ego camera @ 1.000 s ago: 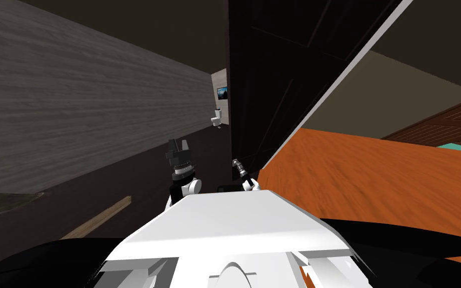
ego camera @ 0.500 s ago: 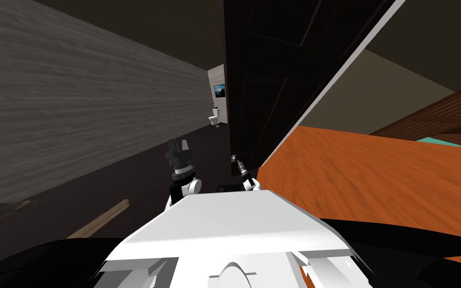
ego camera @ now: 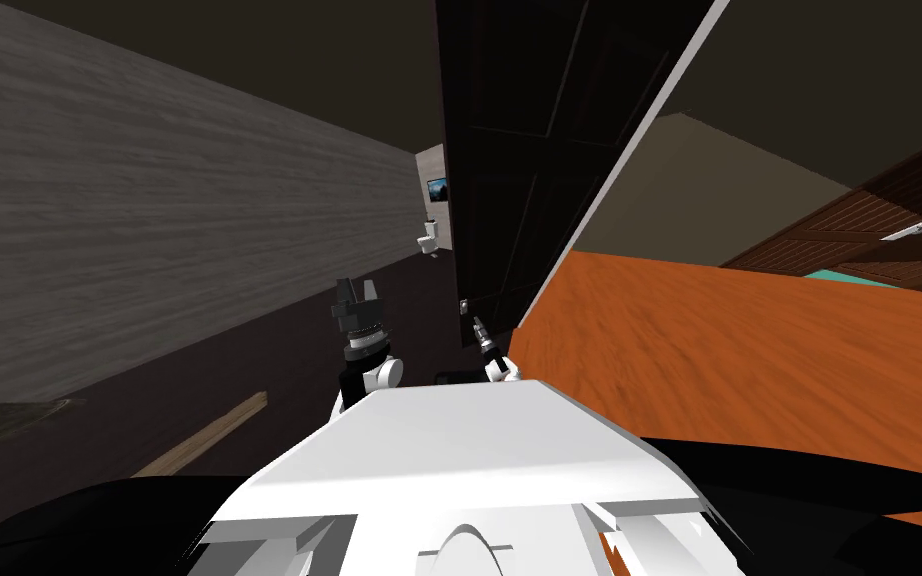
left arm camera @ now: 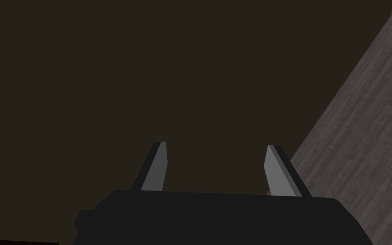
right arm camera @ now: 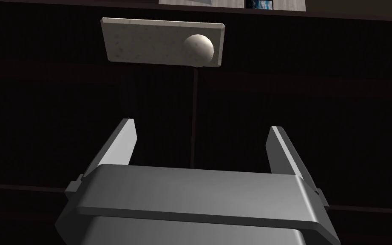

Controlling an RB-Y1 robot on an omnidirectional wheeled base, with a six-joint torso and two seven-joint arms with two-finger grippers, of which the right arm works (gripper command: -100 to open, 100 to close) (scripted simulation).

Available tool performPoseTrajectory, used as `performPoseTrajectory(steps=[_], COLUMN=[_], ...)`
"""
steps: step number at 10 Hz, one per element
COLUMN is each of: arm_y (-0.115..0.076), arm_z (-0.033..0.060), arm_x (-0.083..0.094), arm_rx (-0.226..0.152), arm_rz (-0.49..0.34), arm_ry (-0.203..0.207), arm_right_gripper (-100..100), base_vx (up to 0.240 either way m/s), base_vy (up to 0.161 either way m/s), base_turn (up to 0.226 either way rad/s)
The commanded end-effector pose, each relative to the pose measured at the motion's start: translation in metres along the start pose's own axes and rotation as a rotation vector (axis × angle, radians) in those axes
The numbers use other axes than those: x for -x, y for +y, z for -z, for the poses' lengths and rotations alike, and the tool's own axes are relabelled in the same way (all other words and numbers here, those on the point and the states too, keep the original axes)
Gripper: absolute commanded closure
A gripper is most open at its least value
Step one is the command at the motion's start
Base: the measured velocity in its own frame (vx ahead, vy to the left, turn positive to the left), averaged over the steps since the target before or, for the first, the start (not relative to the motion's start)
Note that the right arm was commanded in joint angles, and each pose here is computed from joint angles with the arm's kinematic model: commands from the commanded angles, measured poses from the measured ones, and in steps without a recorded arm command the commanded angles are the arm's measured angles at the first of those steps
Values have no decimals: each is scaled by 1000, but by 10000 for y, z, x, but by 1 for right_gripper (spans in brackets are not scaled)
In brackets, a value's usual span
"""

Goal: Push the door open

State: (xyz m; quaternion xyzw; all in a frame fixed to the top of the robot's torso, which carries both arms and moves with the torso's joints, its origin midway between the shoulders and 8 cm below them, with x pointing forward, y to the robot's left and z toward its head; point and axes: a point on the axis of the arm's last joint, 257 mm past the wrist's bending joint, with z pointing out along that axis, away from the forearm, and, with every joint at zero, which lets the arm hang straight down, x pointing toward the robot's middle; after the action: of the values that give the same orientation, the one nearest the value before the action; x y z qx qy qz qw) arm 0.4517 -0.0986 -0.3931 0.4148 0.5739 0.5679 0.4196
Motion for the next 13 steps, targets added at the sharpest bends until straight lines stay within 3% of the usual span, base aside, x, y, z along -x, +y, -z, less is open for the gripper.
performPoseTrajectory(steps=[1,9,10,13], arm_y=[-5,7,7,7], arm_z=[12,15,15,15], arm_x=[53,78,78,78], arm_rx=[1,10,10,10], arm_rz=[8,6,6,6], arm_ry=[-5,-20,-20,-20], arm_right_gripper=[-100,-100,100,100], base_vx=[122,195,-15,-19], base_vy=[43,66,-1,-7], base_turn=[31,20,9,4])
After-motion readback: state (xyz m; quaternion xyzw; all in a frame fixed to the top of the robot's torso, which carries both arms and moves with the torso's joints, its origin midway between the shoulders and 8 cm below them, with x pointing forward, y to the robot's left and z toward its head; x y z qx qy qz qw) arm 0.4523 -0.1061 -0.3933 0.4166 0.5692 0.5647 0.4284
